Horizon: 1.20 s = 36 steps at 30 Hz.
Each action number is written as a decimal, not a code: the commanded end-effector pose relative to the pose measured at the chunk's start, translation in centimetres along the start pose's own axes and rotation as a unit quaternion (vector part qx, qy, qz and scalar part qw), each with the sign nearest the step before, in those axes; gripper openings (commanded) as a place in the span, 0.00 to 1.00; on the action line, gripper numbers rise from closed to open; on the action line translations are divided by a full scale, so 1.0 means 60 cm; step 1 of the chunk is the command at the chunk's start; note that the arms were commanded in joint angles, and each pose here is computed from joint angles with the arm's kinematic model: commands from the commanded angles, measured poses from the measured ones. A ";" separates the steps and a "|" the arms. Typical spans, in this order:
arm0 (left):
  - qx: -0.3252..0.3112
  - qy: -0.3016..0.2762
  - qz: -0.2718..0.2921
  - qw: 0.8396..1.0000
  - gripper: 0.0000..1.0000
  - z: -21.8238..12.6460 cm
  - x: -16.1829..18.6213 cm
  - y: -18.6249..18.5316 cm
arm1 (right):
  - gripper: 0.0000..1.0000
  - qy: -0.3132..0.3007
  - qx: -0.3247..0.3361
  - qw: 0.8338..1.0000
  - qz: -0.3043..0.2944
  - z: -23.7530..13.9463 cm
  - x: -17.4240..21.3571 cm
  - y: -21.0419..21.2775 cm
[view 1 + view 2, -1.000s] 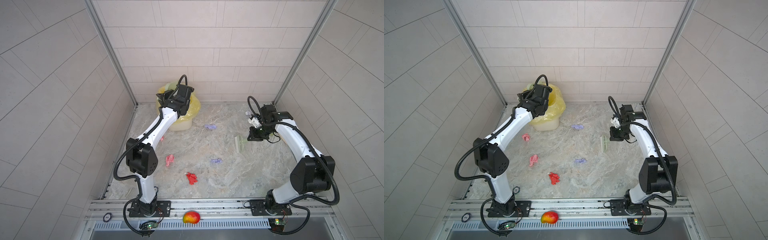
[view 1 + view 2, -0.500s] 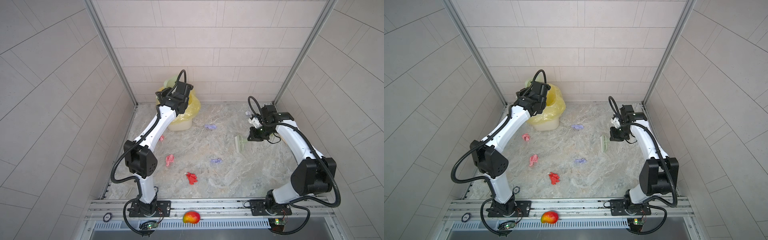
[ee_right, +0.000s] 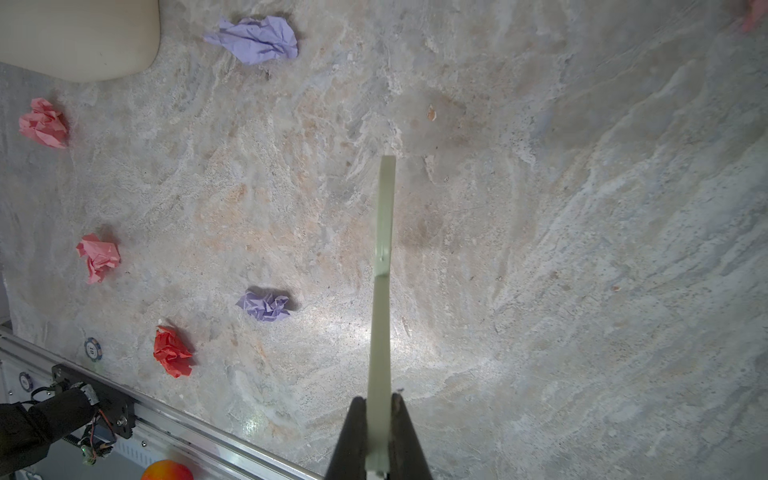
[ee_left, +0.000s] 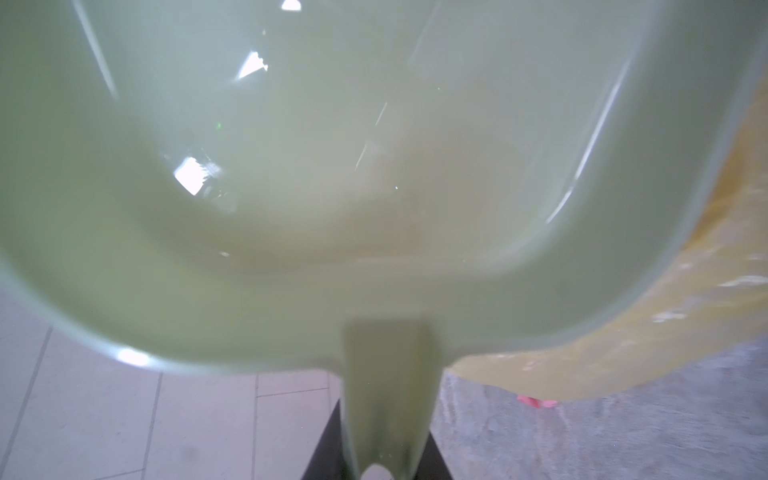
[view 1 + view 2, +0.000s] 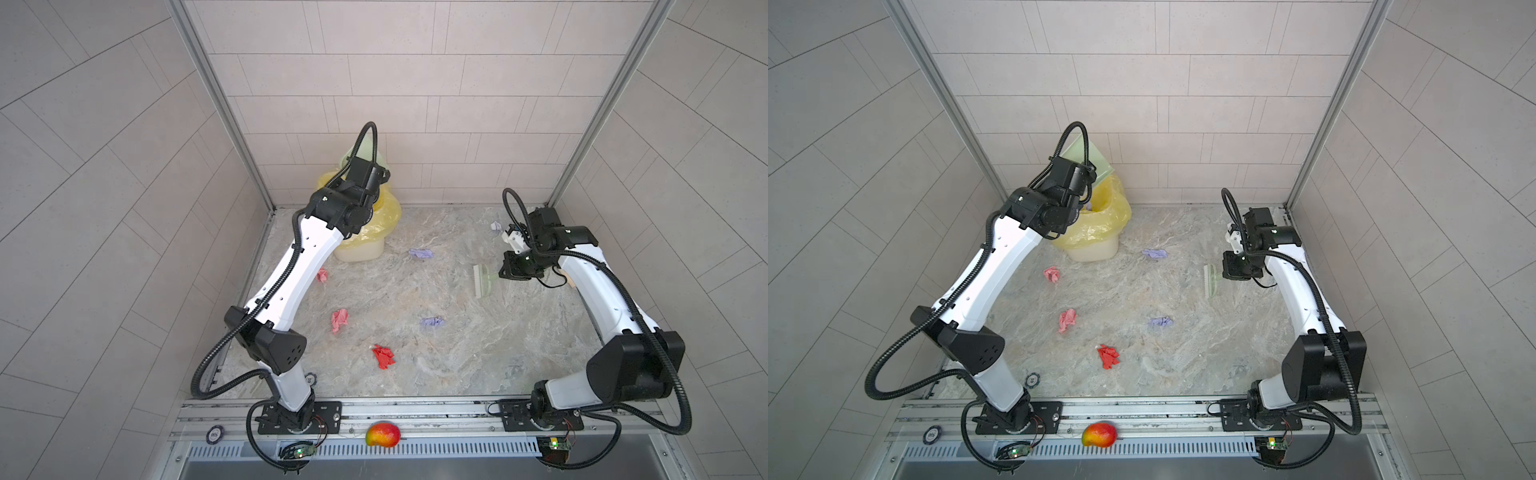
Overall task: Sweep away the paper scraps from the table
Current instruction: 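Carry the empty dustpan toward the pink scrap while the right gripper moves the brush there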
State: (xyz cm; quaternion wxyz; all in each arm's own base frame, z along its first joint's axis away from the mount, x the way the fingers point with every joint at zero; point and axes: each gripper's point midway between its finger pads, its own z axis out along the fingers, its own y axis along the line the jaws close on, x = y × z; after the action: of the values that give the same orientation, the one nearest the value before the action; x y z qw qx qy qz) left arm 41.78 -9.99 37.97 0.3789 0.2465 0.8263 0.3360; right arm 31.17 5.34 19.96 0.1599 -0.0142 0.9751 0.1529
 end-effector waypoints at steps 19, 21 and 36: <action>0.335 -0.008 -0.026 0.942 0.00 -0.081 0.011 -0.305 | 0.00 -0.061 0.250 0.964 -0.065 -0.078 -0.115 -0.124; 0.358 -0.003 -0.029 0.933 0.00 -0.084 0.015 -0.337 | 0.00 -0.075 0.277 0.955 -0.080 -0.086 -0.139 -0.138; 0.444 0.049 0.003 0.895 0.00 -0.085 0.051 -0.500 | 0.00 -0.069 0.377 0.907 -0.173 -0.024 -0.284 -0.233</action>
State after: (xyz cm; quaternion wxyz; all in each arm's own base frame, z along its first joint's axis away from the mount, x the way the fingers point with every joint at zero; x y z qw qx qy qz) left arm 31.78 -28.62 18.27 0.2054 0.3809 0.9009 -0.0342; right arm 46.02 -7.34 21.59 0.2290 -0.0896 0.9443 -0.2186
